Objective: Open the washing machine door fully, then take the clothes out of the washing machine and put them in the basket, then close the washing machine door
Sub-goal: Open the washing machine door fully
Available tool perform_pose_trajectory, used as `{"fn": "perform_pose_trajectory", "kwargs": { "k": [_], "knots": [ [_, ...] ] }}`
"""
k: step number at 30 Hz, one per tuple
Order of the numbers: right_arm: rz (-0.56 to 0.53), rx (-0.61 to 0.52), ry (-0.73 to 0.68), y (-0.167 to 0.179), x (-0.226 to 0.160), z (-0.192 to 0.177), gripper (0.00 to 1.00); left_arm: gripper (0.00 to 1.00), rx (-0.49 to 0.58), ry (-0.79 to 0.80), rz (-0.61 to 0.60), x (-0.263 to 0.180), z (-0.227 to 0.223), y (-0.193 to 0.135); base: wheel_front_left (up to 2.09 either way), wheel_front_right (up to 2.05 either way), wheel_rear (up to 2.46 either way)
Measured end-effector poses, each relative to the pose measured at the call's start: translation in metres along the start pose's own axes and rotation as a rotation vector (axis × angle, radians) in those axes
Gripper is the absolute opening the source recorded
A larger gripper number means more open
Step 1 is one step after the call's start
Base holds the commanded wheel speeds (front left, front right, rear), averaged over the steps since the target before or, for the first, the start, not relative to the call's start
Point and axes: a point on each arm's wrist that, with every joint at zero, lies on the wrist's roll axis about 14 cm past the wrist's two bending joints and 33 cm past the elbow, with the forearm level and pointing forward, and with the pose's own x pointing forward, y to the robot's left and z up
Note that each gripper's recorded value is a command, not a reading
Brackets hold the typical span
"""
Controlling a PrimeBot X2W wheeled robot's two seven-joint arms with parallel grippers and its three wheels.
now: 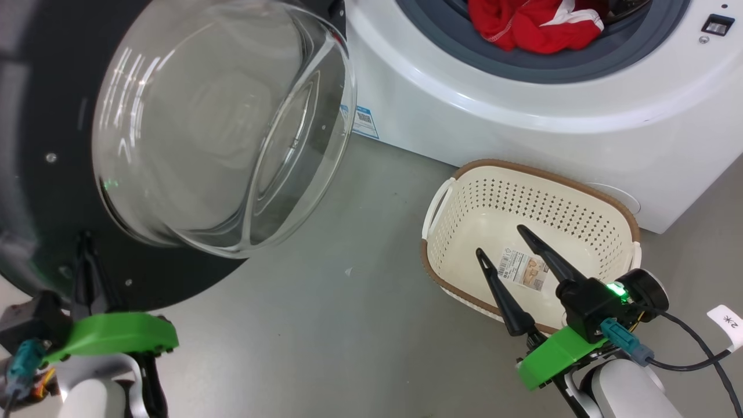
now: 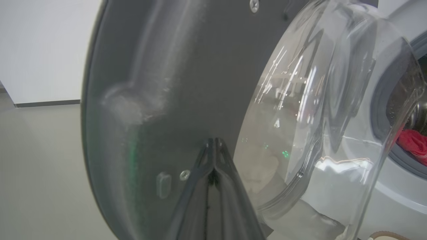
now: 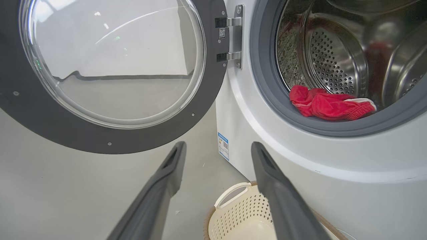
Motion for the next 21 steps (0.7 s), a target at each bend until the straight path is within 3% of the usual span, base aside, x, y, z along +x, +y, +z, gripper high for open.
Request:
{"fn": "perform_pose_trajectory", "kwargs": {
  "k": [21],
  "knots": [
    [-0.005,-0.019,0.024,-0.009,-0.001,-0.003,1.0,0.0,0.032,-0.028,0.095,0.035,0.01,0.021,0.0,0.0,0.0]
  ]
}}
